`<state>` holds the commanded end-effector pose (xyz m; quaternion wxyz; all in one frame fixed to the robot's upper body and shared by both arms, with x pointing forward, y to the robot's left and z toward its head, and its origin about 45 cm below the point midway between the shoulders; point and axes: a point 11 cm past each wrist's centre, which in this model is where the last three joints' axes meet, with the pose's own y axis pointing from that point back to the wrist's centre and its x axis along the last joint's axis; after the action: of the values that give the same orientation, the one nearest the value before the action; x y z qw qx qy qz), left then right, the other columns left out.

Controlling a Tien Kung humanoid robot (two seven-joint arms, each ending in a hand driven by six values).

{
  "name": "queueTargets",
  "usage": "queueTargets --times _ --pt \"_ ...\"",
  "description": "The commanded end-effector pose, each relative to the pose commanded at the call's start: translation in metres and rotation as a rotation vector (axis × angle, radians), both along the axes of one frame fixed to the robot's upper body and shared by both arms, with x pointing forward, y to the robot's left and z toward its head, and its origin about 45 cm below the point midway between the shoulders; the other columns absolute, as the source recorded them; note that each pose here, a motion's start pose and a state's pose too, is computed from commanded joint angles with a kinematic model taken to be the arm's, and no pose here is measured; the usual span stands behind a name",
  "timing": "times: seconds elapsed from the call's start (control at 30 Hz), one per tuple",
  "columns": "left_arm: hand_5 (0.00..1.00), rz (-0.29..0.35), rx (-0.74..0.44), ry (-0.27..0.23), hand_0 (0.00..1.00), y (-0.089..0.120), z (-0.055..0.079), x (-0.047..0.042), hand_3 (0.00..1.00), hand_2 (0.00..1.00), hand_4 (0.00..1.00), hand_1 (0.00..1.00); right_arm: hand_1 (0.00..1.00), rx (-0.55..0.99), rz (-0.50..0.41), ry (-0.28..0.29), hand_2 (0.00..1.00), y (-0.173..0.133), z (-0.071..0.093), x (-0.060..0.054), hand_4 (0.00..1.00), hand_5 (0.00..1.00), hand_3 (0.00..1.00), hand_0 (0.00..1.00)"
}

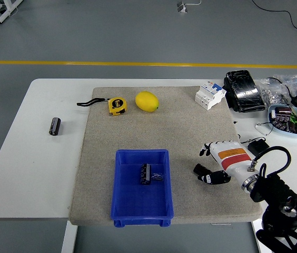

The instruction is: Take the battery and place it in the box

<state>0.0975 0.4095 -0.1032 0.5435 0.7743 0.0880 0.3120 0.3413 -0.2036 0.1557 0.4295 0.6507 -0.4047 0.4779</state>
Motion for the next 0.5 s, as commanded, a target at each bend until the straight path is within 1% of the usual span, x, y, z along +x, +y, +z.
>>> queueTargets --times 0.13,0.17,0.5 --pt "0.675 0.000 -0.001 0.000 0.683 0.000 0.000 0.0000 0.620 0.685 0.627 0.648 0.445 -0.009 -0.015 0.016 0.510 -0.003 -0.008 -0.001 0.998 0.275 0.540 0.401" --pt "0.675 0.001 -0.001 -0.001 0.683 0.000 0.000 -0.0002 0.620 0.685 0.627 0.649 0.407 -0.011 -0.017 0.020 0.470 -0.004 -0.010 -0.001 0.998 0.257 0.492 0.376" --pt "0.675 -0.001 -0.004 0.000 0.685 -0.001 0.000 -0.0001 0.620 0.688 0.627 0.651 0.391 -0.016 -0.023 0.030 0.453 -0.006 -0.017 -0.002 0.998 0.254 0.474 0.363"
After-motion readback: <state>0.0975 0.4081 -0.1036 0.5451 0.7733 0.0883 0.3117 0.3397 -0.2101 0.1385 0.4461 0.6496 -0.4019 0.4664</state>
